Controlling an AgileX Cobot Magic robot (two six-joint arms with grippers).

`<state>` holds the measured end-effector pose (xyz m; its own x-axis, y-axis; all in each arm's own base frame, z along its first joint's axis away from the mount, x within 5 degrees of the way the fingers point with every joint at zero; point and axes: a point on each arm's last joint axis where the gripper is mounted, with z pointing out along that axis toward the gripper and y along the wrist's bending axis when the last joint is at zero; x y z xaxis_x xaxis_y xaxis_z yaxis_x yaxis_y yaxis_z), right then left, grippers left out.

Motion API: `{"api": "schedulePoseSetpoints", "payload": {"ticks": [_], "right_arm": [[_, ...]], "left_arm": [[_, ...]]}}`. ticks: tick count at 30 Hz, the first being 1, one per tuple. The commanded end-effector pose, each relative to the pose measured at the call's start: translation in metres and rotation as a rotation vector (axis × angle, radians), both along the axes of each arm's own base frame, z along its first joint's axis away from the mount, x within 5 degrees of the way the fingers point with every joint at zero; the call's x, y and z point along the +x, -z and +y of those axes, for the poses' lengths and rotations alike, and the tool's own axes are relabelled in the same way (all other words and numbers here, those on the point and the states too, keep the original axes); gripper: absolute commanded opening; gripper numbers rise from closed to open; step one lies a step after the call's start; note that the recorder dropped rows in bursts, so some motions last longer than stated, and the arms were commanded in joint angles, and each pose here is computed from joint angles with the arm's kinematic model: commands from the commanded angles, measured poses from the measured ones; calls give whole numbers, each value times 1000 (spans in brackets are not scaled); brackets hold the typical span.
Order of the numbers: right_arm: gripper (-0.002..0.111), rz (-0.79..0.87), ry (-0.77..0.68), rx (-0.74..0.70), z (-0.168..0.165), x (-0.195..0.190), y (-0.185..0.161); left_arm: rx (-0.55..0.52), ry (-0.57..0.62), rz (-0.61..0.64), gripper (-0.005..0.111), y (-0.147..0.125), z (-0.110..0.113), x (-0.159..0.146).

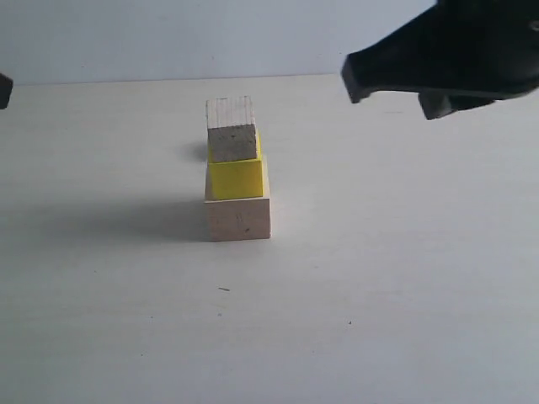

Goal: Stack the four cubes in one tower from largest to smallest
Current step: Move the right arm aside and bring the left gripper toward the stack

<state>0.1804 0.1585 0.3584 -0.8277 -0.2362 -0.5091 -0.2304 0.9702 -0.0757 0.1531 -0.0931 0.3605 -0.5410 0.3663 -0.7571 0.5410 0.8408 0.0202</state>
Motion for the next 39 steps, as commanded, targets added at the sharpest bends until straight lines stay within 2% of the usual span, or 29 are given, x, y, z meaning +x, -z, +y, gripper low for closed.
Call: {"api": "schedulePoseSetpoints", "payload": {"ticks": [1,6,11,14,18,20,25,27,30,33,35,39], "right_arm": [[0,-56,0,30,-26,-19,-10],[0,-100,-25,60,-45,-36,-19],[0,-133,-37,86,-61,-50,-23],[0,-137,-50,80,-67,-56,-20],[0,-133,-60,68,-73,-60,-13],[0,-128,-64,59,-73,-61,-10],[0,-68,-107,100,-68,-66,-8],[0,-37,-113,130,-66,-69,-7],[0,38,-124,204,-60,-75,-5],[0,123,-138,287,-53,-82,-4],[0,163,-146,325,-50,-86,-4],[0,207,-155,366,-46,-90,-4]], "left_arm": [[2,-1,-15,0,-16,-16,28],[3,0,-15,0,-29,-36,60],[26,-3,23,0,-28,-54,91],[46,-31,58,0,-26,-57,112],[68,-101,135,0,-22,-48,144],[62,-142,220,0,-16,-41,164],[-27,-77,345,0,-5,-34,200],[-47,-71,363,0,3,-33,213],[9,-27,354,0,22,-38,237],[10,-19,371,0,41,-46,262],[-7,-13,394,0,52,-50,274],[-122,47,415,0,60,-55,288]]}}
